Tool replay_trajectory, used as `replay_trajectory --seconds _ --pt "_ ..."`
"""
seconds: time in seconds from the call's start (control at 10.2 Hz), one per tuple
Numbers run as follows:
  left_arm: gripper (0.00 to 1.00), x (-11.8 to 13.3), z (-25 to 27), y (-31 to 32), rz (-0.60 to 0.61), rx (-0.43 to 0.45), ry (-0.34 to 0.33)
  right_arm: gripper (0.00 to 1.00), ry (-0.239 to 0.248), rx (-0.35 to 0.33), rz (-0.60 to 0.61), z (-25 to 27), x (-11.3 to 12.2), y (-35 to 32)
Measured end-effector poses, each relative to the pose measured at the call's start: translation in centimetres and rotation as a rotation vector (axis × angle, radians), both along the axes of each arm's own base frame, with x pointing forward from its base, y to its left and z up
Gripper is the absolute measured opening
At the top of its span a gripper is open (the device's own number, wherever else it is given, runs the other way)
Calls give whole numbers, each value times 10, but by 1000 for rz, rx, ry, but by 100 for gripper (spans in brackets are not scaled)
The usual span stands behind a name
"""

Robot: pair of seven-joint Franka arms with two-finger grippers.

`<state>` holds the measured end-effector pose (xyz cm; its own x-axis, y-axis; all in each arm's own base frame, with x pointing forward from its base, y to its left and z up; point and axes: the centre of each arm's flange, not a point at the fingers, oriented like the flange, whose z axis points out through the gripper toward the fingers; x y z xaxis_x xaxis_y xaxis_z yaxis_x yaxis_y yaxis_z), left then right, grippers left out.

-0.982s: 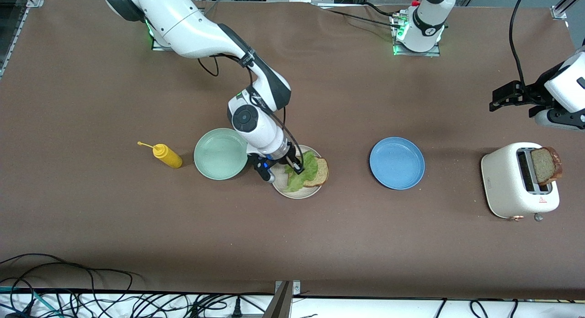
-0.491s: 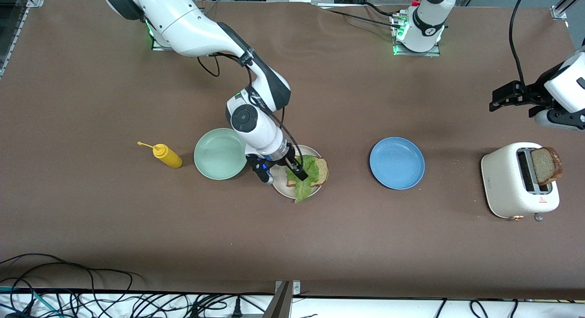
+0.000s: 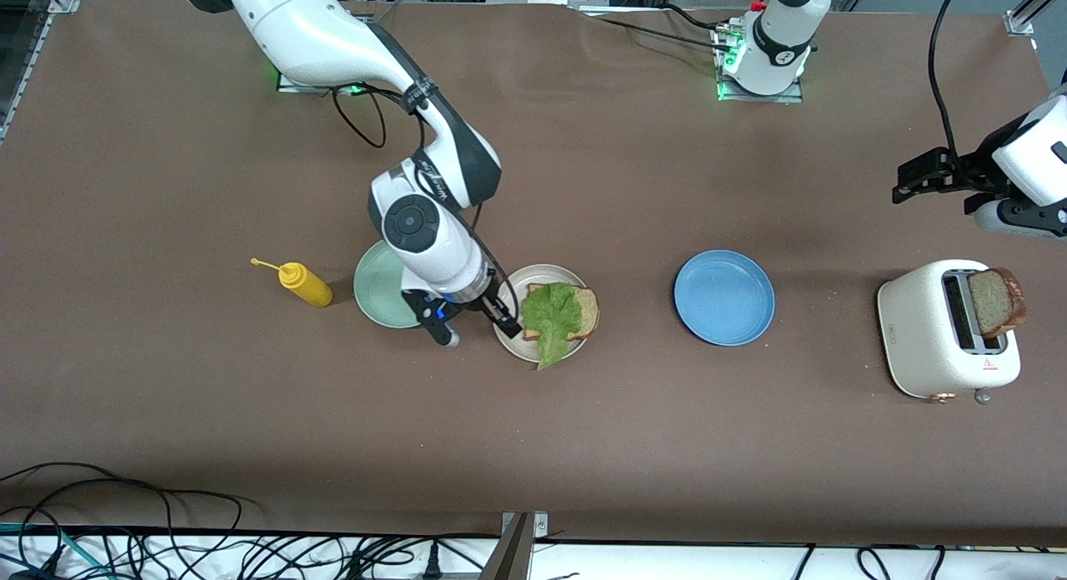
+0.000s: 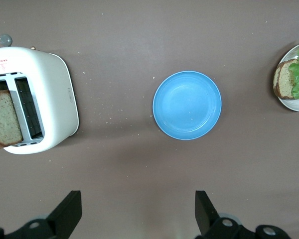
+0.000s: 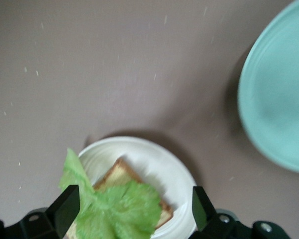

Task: Make sandwich on beige plate with both arms
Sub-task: 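Lower the lettuce onto the bread slice and open the right gripper, then move the right gripper back toward the yellow squeeze bottle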

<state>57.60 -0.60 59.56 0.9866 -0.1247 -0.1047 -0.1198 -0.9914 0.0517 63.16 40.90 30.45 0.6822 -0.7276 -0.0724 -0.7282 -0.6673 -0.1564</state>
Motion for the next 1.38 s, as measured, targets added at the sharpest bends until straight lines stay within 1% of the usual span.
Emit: replay_trajectory --seconds 0.1,0.2,0.39,0.49,0.69,0.79,0.98,1.08,1.18,1.28,1.38 --pt "100 0 0 0 0 0 0 100 1 -48 48 13 7 -20" --pt "100 0 0 0 0 0 1 100 15 -96 123 30 12 -43" --pt "100 0 -1 0 0 0 2 100 86 -179 291 79 15 -98" --pt "100 0 -1 0 -1 0 2 100 114 -198 371 109 13 -126" --pt "100 0 -1 0 0 0 2 100 148 -211 529 157 8 -179" --pt "100 0 -1 0 -1 0 3 100 164 -212 605 166 6 -207" --pt "100 0 -1 0 -1 0 4 100 189 -202 764 162 6 -262" --pt "100 0 -1 0 0 0 4 100 192 -193 833 159 7 -288" --pt "100 0 -1 0 0 0 4 100 183 -180 895 155 9 -311" --pt "100 0 -1 0 0 0 3 100 155 -162 958 147 10 -331" --pt "100 0 -1 0 0 0 3 100 108 -132 1030 134 9 -355"
